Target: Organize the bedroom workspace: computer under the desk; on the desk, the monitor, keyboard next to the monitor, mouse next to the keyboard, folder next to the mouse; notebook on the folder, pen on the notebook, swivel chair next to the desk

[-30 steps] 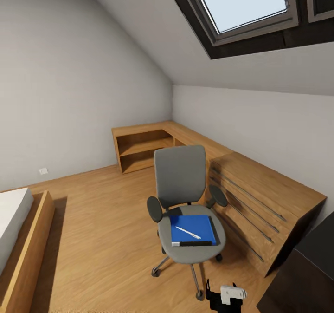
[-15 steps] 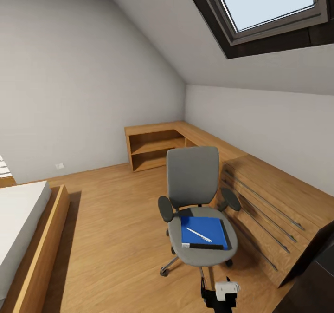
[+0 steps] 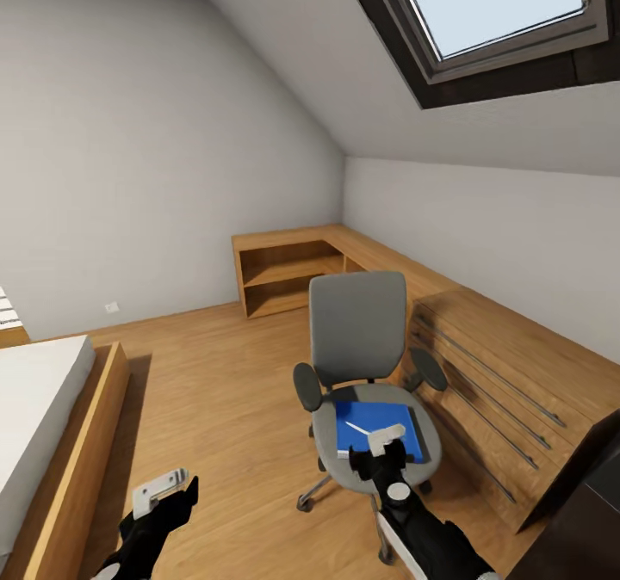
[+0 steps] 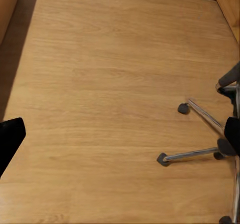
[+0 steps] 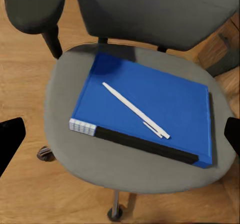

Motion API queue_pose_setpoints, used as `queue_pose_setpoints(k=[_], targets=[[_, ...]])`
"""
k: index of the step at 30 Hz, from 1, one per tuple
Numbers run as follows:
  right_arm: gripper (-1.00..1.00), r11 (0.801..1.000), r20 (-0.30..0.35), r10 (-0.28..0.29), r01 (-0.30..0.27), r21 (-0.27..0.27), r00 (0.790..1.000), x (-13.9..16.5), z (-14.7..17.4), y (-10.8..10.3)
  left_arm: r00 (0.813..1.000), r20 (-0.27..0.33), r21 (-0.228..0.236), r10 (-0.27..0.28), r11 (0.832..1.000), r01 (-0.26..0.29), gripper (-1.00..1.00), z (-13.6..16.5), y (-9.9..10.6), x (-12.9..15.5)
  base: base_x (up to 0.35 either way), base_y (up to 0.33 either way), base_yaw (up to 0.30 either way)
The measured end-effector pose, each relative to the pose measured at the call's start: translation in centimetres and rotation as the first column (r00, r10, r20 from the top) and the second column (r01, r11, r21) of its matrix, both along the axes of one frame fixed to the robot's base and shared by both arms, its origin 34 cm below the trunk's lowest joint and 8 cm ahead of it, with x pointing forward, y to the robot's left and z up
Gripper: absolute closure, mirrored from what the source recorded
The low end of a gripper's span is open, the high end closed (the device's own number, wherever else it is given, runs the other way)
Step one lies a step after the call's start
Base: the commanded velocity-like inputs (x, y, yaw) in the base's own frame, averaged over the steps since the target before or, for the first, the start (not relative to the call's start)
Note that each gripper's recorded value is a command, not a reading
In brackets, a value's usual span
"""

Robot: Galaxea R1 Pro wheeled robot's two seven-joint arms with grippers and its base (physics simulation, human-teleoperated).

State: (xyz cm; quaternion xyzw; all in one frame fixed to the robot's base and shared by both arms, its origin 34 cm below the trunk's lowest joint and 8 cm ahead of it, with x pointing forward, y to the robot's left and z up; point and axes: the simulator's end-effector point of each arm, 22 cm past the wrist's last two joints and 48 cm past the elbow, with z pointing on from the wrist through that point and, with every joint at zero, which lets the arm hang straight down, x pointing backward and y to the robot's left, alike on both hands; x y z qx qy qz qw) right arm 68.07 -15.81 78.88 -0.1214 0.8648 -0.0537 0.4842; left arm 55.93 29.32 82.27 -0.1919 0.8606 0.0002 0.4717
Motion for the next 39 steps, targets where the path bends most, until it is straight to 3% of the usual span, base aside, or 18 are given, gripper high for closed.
queue_pose_setpoints(k=[2,6,9,12,16,21,31,36,39], targets=[[-1.00,0.999,-0.048,0.037,-0.037,0.002,0.998,0.3,0.7,0.1,1.000,-0.004,-0.003,-0.002,1.000,0.002,-1.00,0.8,-0.1,0.2,0.000,0.000,0.000],[-1.00,0.990,-0.148,0.130,-0.121,0.065,0.980,0.5,1.0,0.0,1.000,-0.011,-0.027,-0.002,1.000,0.002,-1.00,1.6,-0.4,0.3,0.000,0.000,0.000],[-1.00,0.978,-0.262,0.196,-0.169,0.120,0.945,-1.1,-1.6,-0.4,1.000,-0.013,-0.036,-0.004,0.999,0.003,-1.00,1.8,-0.6,0.3,0.000,0.000,0.000],[-1.00,0.965,-0.327,0.253,-0.210,0.160,0.911,-1.7,-2.6,-2.2,1.000,-0.001,-0.031,0.014,0.999,-0.014,-1.00,2.5,0.6,0.5,0.002,0.000,0.000],[-1.00,0.954,-0.366,0.290,-0.238,0.180,0.884,-2.6,-3.0,-5.4,0.999,0.009,-0.028,0.048,0.998,-0.048,-1.00,3.0,2.2,0.4,0.157,0.000,0.000],[-1.00,0.953,-0.376,0.298,-0.253,0.166,0.877,-2.8,-3.1,-6.6,0.998,0.013,-0.027,0.054,0.998,-0.053,-1.00,3.2,2.4,0.4,0.292,0.000,0.000],[-1.00,0.950,-0.390,0.311,-0.292,0.111,0.867,-3.1,-3.5,-6.9,0.997,0.039,-0.024,0.059,0.998,-0.058,-1.00,4.4,2.8,0.8,0.320,0.000,0.000],[-1.00,0.950,-0.390,0.311,-0.294,0.104,0.867,-3.1,-3.6,-7.1,0.994,0.047,-0.021,0.097,0.995,-0.096,-1.00,4.8,4.6,0.6,0.223,0.000,0.000],[-1.00,0.935,-0.319,0.356,-0.336,0.118,0.878,-2.2,-2.8,-6.4,0.993,0.053,-0.025,0.105,0.994,-0.104,-1.00,5.0,4.7,0.7,0.011,0.000,0.000]])
